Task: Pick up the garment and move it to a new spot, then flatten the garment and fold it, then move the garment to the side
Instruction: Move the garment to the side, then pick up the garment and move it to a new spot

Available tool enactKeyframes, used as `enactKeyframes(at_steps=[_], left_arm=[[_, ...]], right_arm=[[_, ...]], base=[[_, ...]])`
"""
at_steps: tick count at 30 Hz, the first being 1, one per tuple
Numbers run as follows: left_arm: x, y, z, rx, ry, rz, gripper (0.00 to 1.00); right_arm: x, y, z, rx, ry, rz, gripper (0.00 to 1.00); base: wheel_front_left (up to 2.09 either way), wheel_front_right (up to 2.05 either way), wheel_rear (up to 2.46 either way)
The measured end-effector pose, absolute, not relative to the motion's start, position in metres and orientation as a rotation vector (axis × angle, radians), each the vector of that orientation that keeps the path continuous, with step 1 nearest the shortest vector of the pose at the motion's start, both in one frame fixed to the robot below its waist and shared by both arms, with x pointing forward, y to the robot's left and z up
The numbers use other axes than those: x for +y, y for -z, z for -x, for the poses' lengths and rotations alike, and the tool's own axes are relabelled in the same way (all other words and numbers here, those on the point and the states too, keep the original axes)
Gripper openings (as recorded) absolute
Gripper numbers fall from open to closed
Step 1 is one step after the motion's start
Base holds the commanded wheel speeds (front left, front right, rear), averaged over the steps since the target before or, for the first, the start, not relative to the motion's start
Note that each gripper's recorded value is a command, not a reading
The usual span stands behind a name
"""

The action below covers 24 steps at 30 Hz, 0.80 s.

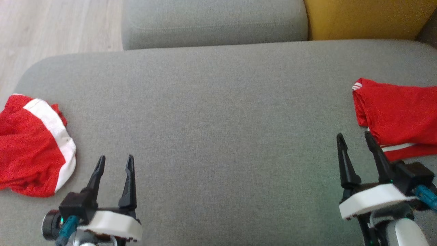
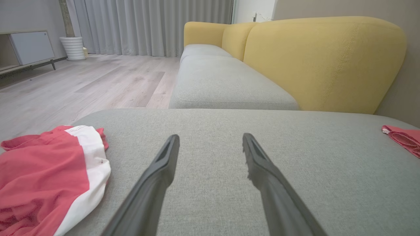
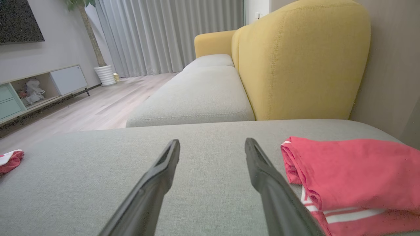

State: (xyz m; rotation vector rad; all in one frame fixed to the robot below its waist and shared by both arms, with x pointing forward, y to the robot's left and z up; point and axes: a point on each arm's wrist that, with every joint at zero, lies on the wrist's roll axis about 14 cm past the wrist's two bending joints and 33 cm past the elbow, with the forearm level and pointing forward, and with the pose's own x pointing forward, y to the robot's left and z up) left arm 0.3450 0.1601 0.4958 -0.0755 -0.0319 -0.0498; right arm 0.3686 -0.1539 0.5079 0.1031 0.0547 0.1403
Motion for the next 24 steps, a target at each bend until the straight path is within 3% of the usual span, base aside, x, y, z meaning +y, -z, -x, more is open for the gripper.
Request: enactKeyframes(at_steps=[24], left_arm=[[0.162, -0.496, -0.331, -0.02, 0.048, 0.064, 1.0]], right_arm=[[-0.164, -0.511, -0.349, 0.065, -0.111, -0.098, 1.0]], base=[[0.0, 0.0, 0.0]])
